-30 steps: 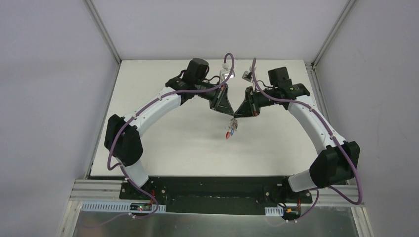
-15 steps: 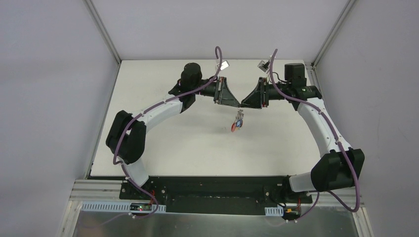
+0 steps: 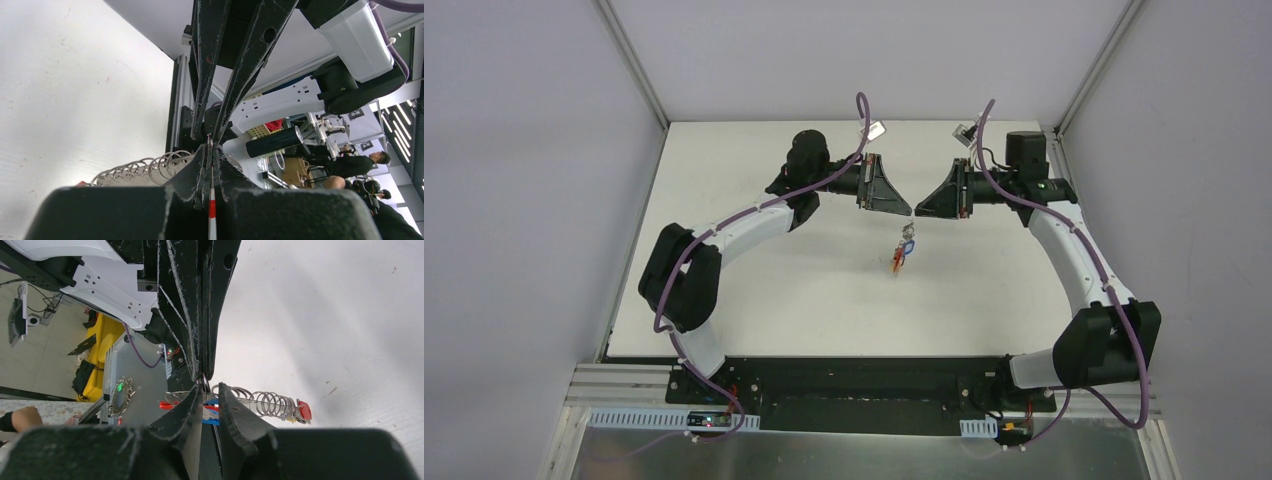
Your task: Put the keys on the keyring
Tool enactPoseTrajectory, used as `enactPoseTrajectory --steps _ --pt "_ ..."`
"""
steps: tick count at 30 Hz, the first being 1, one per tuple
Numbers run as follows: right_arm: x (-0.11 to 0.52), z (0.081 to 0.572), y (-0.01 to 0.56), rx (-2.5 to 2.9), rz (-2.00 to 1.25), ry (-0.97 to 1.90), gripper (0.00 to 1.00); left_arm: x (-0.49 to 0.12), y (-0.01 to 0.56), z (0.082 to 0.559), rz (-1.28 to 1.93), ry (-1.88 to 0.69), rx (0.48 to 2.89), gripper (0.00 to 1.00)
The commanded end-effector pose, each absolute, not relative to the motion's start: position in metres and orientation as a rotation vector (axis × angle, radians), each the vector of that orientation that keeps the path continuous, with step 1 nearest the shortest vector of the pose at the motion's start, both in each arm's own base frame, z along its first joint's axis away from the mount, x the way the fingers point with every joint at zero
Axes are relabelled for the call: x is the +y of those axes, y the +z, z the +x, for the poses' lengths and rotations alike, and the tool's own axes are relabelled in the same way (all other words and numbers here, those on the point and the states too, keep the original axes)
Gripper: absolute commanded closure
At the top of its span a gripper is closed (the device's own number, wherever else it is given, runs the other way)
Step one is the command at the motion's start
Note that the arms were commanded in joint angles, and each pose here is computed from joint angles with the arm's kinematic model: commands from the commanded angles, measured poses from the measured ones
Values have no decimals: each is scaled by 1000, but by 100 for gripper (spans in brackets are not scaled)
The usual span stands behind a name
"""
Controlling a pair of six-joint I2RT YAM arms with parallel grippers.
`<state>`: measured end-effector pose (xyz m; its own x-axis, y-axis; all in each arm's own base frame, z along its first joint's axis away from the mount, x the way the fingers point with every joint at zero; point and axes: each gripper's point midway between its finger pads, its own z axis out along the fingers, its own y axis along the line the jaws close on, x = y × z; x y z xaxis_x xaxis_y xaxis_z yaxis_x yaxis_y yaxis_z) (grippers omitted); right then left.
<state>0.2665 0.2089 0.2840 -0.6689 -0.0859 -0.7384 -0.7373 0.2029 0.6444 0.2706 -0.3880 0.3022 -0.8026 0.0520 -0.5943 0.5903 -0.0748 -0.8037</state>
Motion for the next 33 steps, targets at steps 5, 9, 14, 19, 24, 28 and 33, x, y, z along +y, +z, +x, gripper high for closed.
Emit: enactPoseTrajectory --steps 5,9,14,19,24,28,33 --pt "210 257 297 1841 -794 1566 81 -383 320 271 732 -1926 1735 100" --pt "212 255 293 1840 -789 1603 80 -384 320 272 728 -1924 1735 100" --pt "215 255 293 1839 -788 1619 86 -384 317 273 731 -1917 1737 100" --pt "215 257 297 1835 -786 1608 93 -383 311 272 747 -1899 1754 100" --pt "214 258 296 1839 -780 1587 100 -382 305 270 774 -1866 1766 100" --pt "213 260 295 1851 -800 1532 100 -379 297 270 823 -1803 1783 100" --pt "220 252 288 1896 -883 1449 100 -369 280 270 927 -1621 1866 89"
